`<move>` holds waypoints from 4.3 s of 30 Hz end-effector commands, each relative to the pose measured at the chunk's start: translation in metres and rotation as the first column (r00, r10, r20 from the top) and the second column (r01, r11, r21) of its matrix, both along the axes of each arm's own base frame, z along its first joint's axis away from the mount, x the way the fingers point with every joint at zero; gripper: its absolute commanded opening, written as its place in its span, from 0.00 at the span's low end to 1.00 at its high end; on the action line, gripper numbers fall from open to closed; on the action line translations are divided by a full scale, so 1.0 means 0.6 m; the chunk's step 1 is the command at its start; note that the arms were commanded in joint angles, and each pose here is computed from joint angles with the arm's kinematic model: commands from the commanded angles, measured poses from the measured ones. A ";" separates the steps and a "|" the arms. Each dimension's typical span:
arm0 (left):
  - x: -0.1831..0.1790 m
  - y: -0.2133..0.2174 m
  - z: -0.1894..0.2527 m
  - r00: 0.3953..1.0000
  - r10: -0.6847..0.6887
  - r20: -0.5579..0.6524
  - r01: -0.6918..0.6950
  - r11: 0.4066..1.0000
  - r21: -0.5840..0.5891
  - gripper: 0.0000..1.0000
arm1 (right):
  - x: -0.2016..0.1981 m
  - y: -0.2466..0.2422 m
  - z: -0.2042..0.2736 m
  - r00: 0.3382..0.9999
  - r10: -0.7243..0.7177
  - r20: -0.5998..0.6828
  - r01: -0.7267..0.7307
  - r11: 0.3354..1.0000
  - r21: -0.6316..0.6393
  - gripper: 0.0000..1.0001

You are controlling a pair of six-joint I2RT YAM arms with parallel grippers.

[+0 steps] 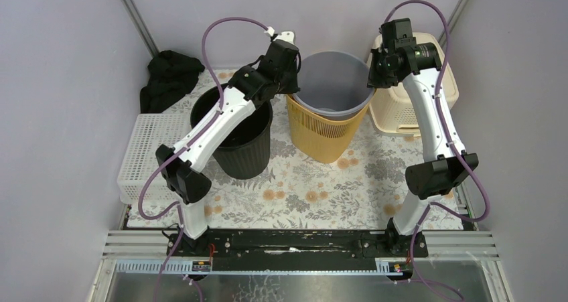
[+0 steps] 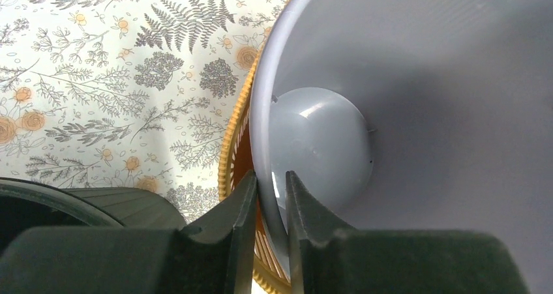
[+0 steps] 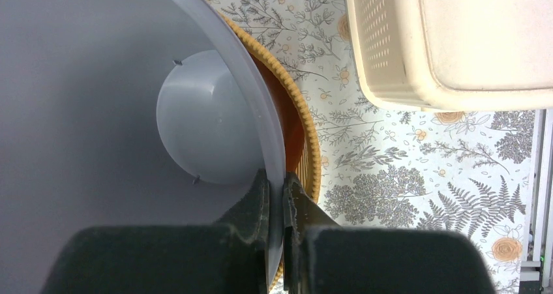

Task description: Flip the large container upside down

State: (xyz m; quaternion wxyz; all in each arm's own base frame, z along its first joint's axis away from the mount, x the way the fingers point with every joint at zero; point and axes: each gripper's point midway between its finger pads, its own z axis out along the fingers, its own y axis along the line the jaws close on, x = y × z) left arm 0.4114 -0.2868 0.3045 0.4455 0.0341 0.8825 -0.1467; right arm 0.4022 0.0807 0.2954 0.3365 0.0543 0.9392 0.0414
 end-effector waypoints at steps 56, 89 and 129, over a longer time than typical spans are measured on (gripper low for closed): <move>-0.226 0.019 0.487 0.744 -0.190 0.640 0.525 0.760 -0.384 0.15 | -0.192 0.033 0.466 0.574 0.006 0.819 -0.314 0.925 0.213 0.00; -0.409 0.070 0.466 0.765 -0.352 0.539 0.632 0.572 -0.523 0.16 | -0.375 0.077 0.489 0.581 0.064 0.812 -0.550 0.766 0.334 0.00; -0.481 0.079 0.208 0.861 -0.494 0.121 0.427 0.574 -0.698 0.17 | -0.447 0.105 0.275 0.862 0.177 0.476 -0.453 0.690 0.564 0.00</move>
